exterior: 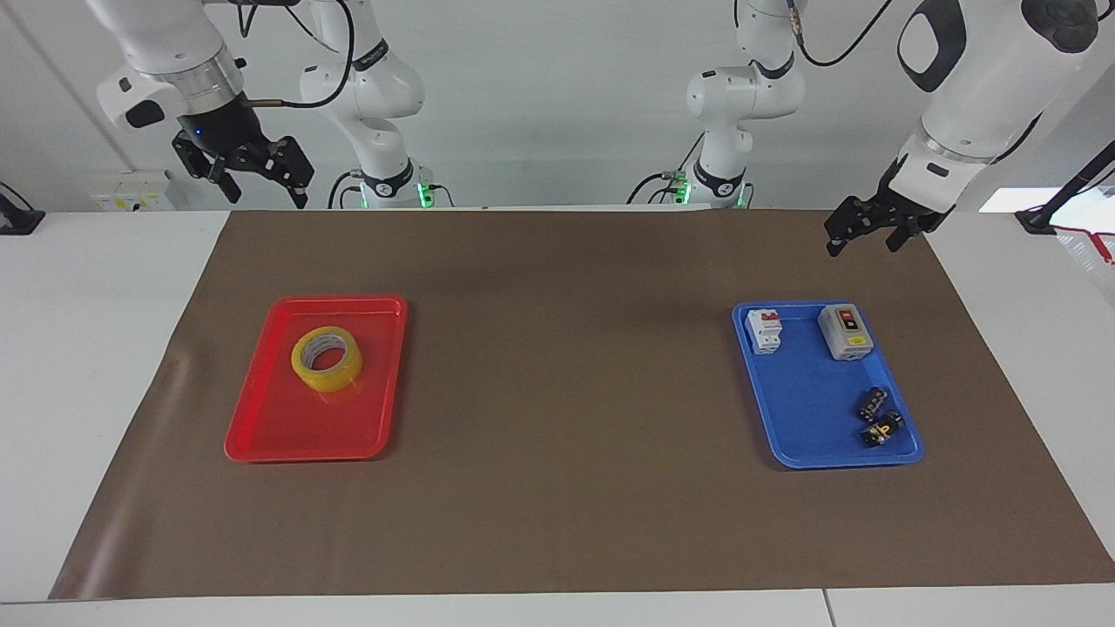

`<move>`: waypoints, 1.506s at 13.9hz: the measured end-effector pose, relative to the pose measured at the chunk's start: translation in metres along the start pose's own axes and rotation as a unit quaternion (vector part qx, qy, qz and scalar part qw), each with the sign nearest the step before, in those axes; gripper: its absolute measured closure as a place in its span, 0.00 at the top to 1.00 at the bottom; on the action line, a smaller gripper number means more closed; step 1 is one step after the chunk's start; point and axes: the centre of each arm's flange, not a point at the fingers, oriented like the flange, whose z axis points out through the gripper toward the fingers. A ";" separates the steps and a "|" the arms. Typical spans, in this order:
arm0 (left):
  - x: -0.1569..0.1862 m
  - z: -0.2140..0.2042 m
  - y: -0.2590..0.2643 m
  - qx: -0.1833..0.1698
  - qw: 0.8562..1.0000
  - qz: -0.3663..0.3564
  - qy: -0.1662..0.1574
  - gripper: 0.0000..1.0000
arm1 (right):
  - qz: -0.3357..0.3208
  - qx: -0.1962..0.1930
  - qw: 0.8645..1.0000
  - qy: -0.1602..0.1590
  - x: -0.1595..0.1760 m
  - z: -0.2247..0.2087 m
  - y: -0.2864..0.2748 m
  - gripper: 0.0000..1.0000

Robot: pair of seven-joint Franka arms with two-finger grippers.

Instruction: Place and move tape with both arms

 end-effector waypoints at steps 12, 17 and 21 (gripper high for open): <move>0.000 0.000 0.000 0.000 1.000 0.000 0.000 1.00 | -0.001 -0.006 1.000 0.003 -0.001 -0.002 -0.004 1.00; 0.000 0.000 0.000 0.000 1.000 0.000 0.000 1.00 | -0.001 -0.006 1.000 0.003 -0.001 -0.002 -0.004 1.00; 0.000 0.000 0.000 0.000 1.000 0.000 0.000 1.00 | 0.001 -0.007 1.000 0.000 -0.001 -0.002 -0.002 1.00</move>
